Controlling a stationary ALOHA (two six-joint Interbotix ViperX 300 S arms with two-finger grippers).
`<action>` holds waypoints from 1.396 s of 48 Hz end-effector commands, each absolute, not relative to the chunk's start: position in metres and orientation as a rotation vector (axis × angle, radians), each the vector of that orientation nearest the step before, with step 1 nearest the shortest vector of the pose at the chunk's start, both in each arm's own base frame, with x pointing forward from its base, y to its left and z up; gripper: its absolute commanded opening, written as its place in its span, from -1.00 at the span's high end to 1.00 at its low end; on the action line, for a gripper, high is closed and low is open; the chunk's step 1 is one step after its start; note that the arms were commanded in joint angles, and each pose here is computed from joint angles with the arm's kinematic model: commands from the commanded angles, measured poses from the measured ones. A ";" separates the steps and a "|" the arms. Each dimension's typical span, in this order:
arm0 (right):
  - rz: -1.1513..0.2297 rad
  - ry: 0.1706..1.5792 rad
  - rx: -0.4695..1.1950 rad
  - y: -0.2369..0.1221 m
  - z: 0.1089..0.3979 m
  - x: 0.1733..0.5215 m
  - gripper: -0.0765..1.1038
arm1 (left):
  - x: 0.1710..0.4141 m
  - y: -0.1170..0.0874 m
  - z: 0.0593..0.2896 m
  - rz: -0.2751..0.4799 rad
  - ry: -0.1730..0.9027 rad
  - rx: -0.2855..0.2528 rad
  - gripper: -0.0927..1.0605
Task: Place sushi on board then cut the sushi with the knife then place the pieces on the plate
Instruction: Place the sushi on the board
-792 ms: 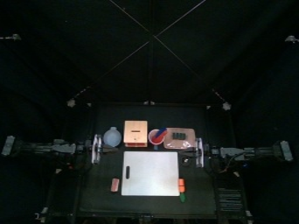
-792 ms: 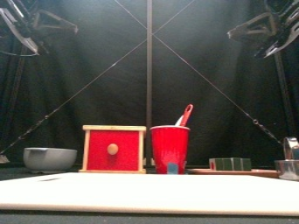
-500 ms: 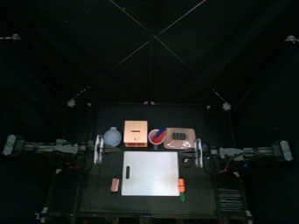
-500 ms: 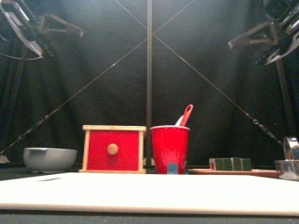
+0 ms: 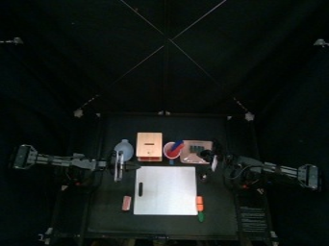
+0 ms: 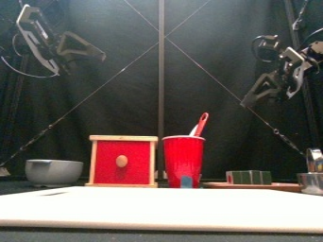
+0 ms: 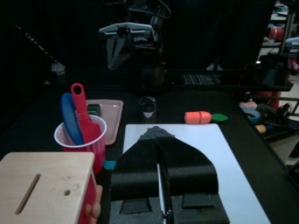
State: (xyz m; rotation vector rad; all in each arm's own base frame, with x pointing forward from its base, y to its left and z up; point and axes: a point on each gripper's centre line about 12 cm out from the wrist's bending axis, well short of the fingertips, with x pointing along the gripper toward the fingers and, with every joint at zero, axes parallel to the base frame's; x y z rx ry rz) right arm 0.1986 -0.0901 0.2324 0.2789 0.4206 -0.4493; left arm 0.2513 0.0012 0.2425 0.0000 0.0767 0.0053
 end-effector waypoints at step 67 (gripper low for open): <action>-0.295 1.129 -0.019 -0.177 0.142 0.236 -0.89 | 0.254 0.003 0.249 0.017 0.058 -0.017 0.88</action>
